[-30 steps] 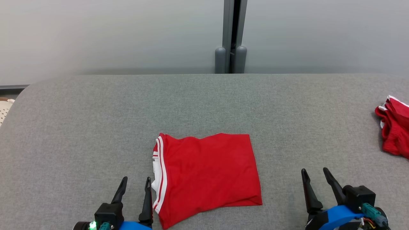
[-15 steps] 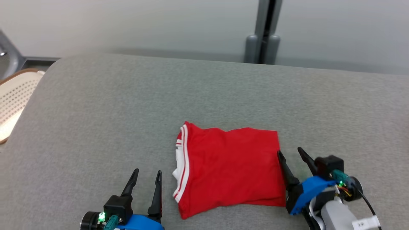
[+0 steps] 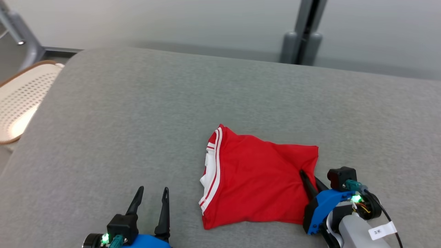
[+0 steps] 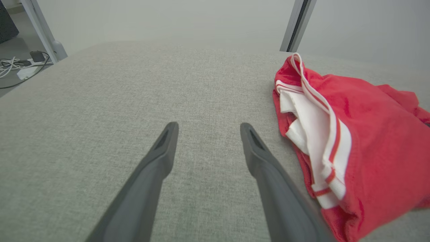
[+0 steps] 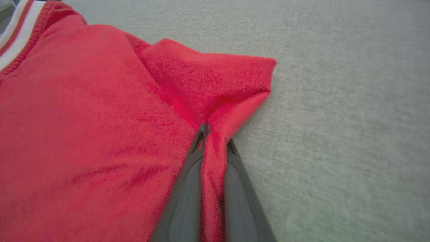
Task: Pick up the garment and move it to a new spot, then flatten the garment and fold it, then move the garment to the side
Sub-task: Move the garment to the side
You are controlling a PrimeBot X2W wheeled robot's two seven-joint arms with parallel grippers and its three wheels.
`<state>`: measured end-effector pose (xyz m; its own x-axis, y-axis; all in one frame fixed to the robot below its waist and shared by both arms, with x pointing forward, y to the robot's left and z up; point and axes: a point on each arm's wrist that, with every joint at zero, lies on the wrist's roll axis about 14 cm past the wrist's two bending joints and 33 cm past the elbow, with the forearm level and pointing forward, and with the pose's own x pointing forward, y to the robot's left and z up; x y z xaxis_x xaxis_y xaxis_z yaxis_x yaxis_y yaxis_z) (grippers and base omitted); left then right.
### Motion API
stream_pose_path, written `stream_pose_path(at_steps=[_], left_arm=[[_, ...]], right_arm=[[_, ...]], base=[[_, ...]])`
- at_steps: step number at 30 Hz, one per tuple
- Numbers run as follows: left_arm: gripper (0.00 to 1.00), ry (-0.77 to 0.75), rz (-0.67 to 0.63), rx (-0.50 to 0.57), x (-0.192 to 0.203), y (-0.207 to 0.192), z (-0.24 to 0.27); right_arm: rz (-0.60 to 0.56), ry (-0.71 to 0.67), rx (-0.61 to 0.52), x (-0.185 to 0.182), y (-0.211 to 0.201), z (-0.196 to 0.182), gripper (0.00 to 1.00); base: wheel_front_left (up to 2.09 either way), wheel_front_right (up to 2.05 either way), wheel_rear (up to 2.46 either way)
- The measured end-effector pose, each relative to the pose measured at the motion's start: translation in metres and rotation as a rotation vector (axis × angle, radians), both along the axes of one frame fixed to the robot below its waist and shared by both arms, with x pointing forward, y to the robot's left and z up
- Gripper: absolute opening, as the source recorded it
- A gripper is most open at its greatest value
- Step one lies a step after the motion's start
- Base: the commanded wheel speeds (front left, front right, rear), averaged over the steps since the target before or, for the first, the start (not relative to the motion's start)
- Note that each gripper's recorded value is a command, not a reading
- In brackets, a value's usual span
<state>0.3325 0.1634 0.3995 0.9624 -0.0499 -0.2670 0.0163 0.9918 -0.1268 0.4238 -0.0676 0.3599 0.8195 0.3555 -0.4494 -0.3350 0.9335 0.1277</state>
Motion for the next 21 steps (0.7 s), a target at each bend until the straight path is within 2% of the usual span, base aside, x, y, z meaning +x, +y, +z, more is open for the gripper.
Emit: stream_pose_path(at_steps=[9, 15, 21], left_arm=[[1.0, -0.016, -0.222, -0.035, 0.035, -0.067, -0.001], [1.0, -0.04, -0.426, -0.074, 0.054, -0.134, 0.003], [1.0, -0.059, -0.612, -0.12, 0.054, -0.195, 0.009]], right_arm=[[-0.236, -0.036, -0.026, -0.013, -0.087, 0.006, 0.0], [-0.413, -0.04, -0.058, -0.044, -0.151, 0.009, 0.0], [-0.569, -0.033, -0.069, -0.084, -0.196, 0.011, 0.0]], base=[[0.0, 0.0, 0.0], [0.0, 0.0, 0.0], [0.0, 0.0, 0.0]])
